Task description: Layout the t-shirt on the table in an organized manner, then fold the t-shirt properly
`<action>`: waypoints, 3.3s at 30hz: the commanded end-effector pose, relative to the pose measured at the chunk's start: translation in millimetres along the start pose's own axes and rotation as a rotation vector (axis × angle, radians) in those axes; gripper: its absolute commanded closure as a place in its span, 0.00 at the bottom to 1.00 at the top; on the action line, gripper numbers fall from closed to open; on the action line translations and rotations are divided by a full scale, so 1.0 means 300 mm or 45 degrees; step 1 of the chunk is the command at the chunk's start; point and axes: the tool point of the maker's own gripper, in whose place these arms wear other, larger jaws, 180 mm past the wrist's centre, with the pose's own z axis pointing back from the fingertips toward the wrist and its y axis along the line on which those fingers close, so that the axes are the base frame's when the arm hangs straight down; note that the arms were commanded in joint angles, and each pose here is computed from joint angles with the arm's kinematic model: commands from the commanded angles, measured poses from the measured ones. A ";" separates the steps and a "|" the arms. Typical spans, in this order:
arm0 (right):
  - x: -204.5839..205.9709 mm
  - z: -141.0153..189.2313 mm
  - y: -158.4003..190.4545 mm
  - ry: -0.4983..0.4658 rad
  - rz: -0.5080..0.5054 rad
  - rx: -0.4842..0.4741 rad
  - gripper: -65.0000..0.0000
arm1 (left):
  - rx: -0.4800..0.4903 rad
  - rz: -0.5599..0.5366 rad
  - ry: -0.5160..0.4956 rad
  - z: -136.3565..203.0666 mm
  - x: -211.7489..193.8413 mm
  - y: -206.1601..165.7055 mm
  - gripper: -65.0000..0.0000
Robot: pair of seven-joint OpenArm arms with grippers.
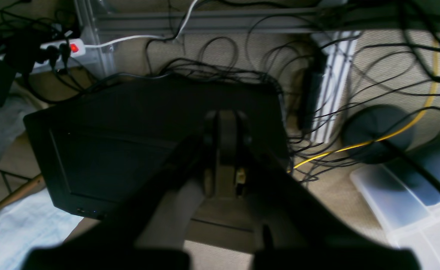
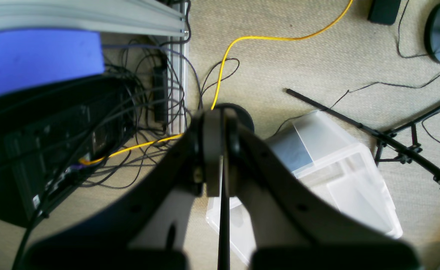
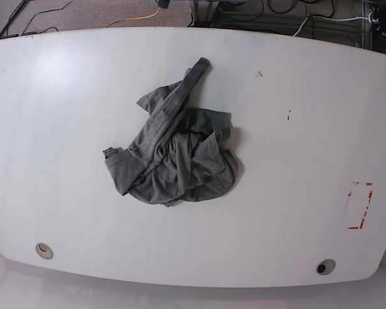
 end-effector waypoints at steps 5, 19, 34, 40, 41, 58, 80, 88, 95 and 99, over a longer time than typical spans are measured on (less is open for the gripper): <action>-0.030 0.081 0.005 -0.002 0.018 0.002 0.97 | 0.027 -0.002 -0.008 0.099 -0.026 0.016 1.00; -0.015 0.224 0.028 -0.043 0.066 0.005 0.97 | 0.058 -0.054 -0.056 0.240 -0.003 0.070 1.00; 0.094 0.380 0.062 -0.158 -0.008 0.036 0.97 | -0.009 -0.091 -0.242 0.373 0.181 0.016 1.00; 0.179 0.407 0.070 -0.238 0.016 0.040 0.97 | -0.004 -0.090 -0.299 0.392 0.240 0.018 1.00; 0.193 0.411 0.071 -0.251 0.020 0.040 0.97 | -0.005 -0.090 -0.307 0.394 0.248 0.017 1.00; 0.285 0.444 0.056 -0.377 0.028 0.016 0.97 | 0.012 -0.095 -0.417 0.429 0.354 0.034 1.00; 0.451 0.468 -0.075 -0.620 -0.130 -0.021 0.97 | 0.048 -0.083 -0.722 0.360 0.653 0.053 1.00; 0.544 0.455 -0.081 -0.725 -0.131 -0.022 0.97 | 0.071 -0.059 -0.851 0.354 0.784 0.063 1.00; 0.651 0.448 -0.089 -0.838 -0.121 -0.021 0.97 | 0.089 -0.075 -0.978 0.358 0.912 0.083 1.00; 0.718 0.446 -0.083 -0.905 -0.109 0.000 0.96 | 0.100 -0.062 -1.039 0.365 0.974 0.088 1.00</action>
